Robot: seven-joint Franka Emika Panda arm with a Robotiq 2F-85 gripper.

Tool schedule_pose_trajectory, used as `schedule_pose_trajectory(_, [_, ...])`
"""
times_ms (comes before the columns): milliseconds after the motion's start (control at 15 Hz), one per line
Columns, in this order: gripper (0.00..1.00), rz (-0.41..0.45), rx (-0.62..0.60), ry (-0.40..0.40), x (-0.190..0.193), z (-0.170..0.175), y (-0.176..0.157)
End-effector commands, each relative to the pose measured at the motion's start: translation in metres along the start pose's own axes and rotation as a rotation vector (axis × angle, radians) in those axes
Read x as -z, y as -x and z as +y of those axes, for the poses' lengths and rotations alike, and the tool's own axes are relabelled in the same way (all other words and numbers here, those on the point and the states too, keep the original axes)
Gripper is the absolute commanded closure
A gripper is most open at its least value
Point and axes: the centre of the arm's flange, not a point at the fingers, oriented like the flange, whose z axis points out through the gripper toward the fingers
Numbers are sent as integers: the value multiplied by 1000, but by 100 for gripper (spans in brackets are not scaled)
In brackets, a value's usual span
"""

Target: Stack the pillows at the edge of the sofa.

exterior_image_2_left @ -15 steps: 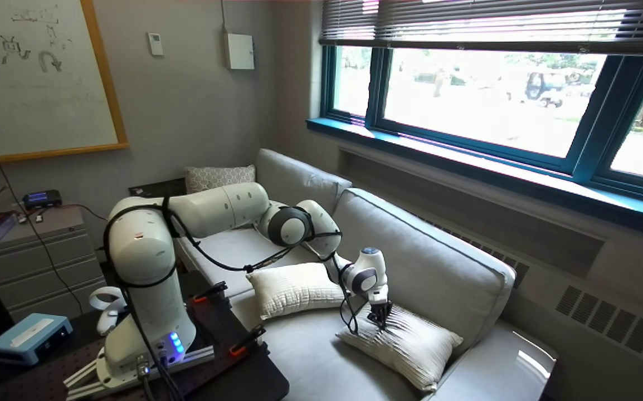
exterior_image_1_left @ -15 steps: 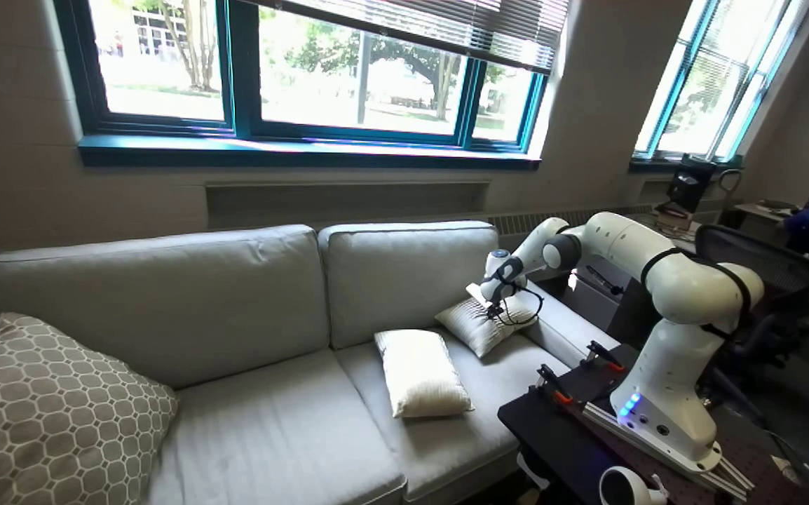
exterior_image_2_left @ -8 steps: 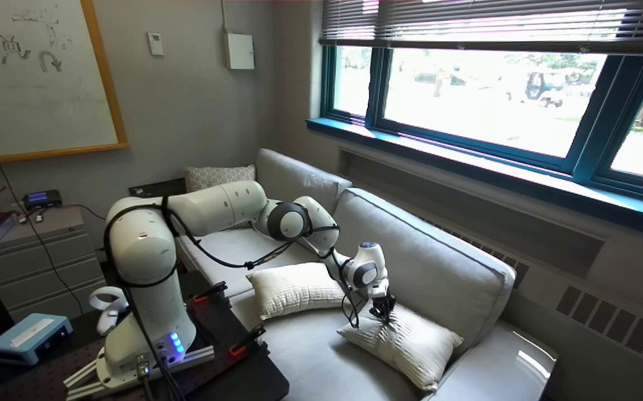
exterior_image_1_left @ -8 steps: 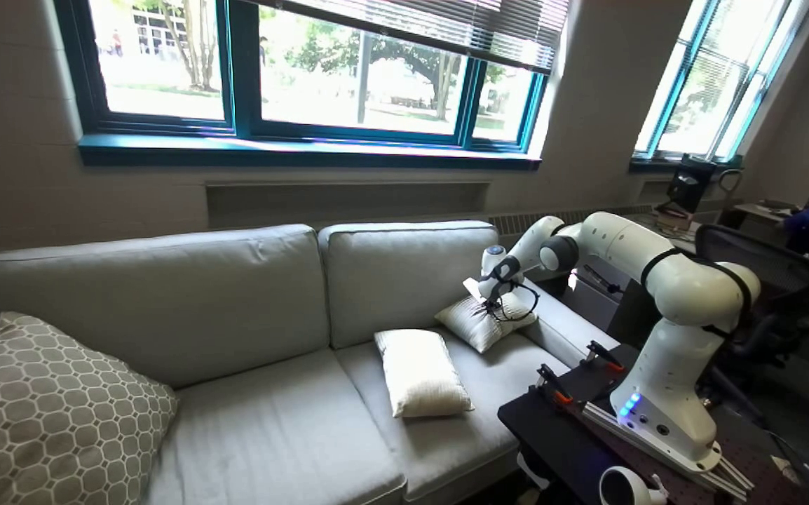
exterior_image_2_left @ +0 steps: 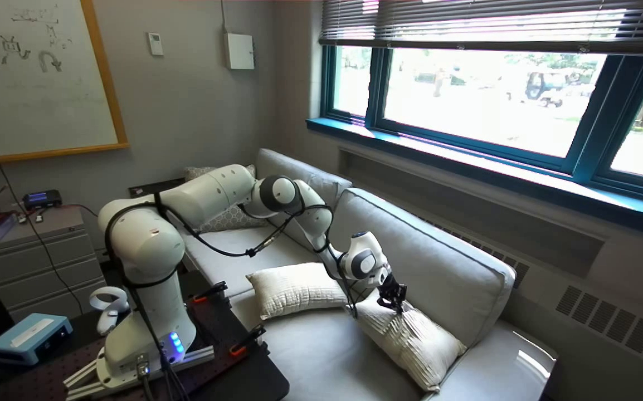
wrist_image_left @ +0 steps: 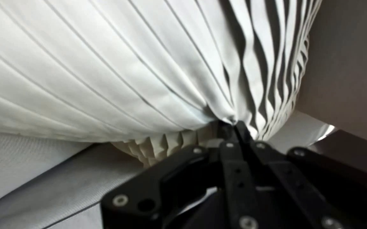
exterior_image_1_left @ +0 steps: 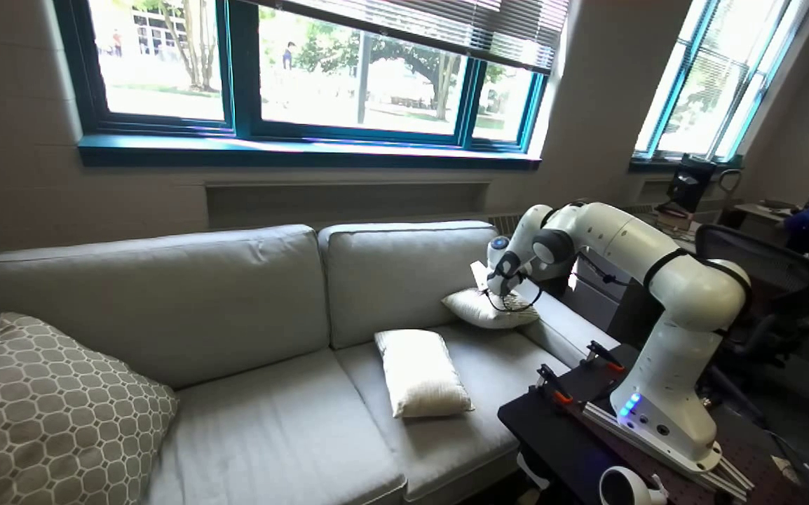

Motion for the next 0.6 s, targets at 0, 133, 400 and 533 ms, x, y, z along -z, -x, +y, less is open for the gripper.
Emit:
schedule_pose_trajectory(0, [98,84,-179,-43,71,32,-33])
schedule_pose_trajectory(133, [98,133,-273,-67,91,36,-36])
schedule_pose_trajectory(400, [98,253,-438,-132,139,50,-37])
schedule_pose_trajectory(533, [98,319,-513,-161,169,62,-38])
